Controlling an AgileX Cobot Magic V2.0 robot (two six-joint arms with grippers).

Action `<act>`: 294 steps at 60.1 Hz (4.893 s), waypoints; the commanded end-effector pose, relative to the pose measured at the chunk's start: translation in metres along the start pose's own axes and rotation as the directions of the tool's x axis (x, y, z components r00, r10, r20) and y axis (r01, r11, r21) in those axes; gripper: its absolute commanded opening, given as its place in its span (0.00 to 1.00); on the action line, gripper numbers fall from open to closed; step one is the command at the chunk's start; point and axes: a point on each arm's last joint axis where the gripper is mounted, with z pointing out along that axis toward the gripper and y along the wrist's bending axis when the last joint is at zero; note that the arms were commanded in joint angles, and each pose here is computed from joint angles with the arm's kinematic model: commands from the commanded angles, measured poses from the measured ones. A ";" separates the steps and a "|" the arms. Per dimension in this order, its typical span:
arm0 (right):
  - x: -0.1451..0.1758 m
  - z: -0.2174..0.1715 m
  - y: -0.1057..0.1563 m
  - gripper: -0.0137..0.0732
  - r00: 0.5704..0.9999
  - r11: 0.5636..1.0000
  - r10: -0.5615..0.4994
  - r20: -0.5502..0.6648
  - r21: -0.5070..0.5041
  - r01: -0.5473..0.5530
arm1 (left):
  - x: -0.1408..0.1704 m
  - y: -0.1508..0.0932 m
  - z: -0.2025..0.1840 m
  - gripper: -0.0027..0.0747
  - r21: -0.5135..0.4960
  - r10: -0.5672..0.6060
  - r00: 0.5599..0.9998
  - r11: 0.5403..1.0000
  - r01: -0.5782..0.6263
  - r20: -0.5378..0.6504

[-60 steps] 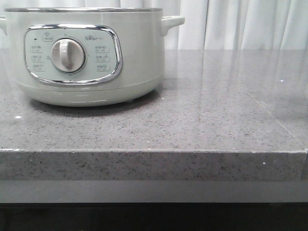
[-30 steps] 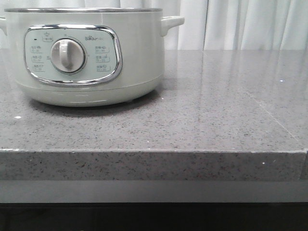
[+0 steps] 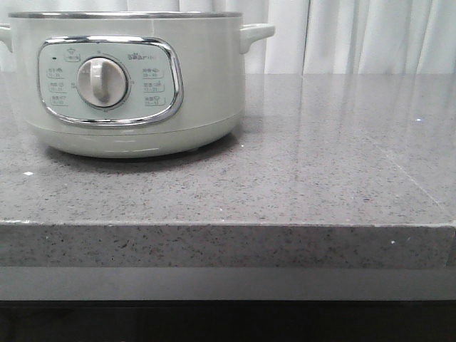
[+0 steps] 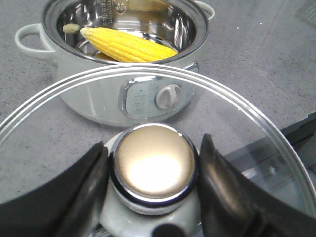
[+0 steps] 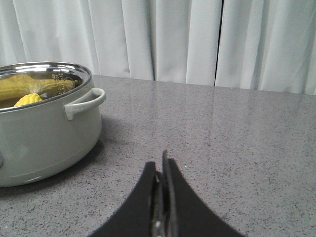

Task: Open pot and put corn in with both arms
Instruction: 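Lower the glass lid back onto the pot with the left gripper, then release the lid knob and raise the left gripper away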

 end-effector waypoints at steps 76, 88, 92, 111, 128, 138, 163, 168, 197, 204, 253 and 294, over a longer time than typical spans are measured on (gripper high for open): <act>-0.015 -0.001 -0.002 0.07 0.995 1.000 -0.007 0.099 0.022 0.005 | -0.168 0.033 0.210 0.32 -0.037 0.000 0.991 0.999 0.005 0.130; -0.015 -0.001 -0.002 0.07 0.995 1.000 -0.007 0.099 0.022 0.005 | -0.169 0.032 0.210 0.32 -0.029 -0.013 0.991 0.999 0.017 0.131; -0.015 -0.001 -0.002 0.07 0.995 1.000 -0.007 0.099 0.022 0.005 | -0.168 0.032 0.212 0.32 -0.025 -0.020 0.992 0.999 0.023 0.128; -0.015 -0.001 -0.002 0.07 0.995 1.000 -0.007 0.099 0.022 0.005 | -0.163 0.022 0.224 0.32 0.005 -0.004 0.996 1.000 0.003 0.094; -0.015 -0.001 -0.002 0.07 0.995 1.000 -0.007 0.099 0.022 0.005 | -0.162 0.022 0.224 0.32 0.006 -0.004 0.996 1.000 0.003 0.088; -0.015 -0.001 -0.002 0.07 0.995 1.000 -0.007 0.099 0.022 0.005 | -0.162 0.022 0.224 0.39 0.001 0.009 0.996 1.000 -0.009 0.087; -0.015 -0.001 -0.002 0.07 0.995 1.000 -0.007 0.099 0.022 0.005 | -0.170 0.020 0.203 0.68 0.005 0.018 0.995 1.000 -0.019 0.102; -0.015 -0.001 -0.002 0.07 0.995 1.000 -0.007 0.099 0.022 0.005 | -0.172 0.019 0.188 0.67 0.000 0.034 0.994 0.999 -0.034 0.108; -0.015 -0.001 -0.002 0.07 0.995 1.000 -0.007 0.099 0.022 0.005 | -0.155 0.014 0.122 0.01 -0.024 0.060 0.966 0.998 -0.056 0.252; -0.015 -0.001 -0.002 0.07 0.995 1.000 -0.007 0.099 0.022 0.005 | -0.140 0.013 0.113 0.01 -0.030 0.058 0.962 0.998 -0.052 0.266; -0.015 -0.001 -0.002 0.07 0.995 1.000 -0.007 0.099 0.022 0.005 | -0.014 0.006 0.022 0.01 -0.035 0.022 0.894 0.999 -0.006 0.448; -0.015 -0.001 -0.002 0.07 0.995 1.000 -0.007 0.099 0.022 0.005 | 0.057 -0.001 -0.042 0.01 -0.018 0.020 0.747 1.000 -0.010 0.664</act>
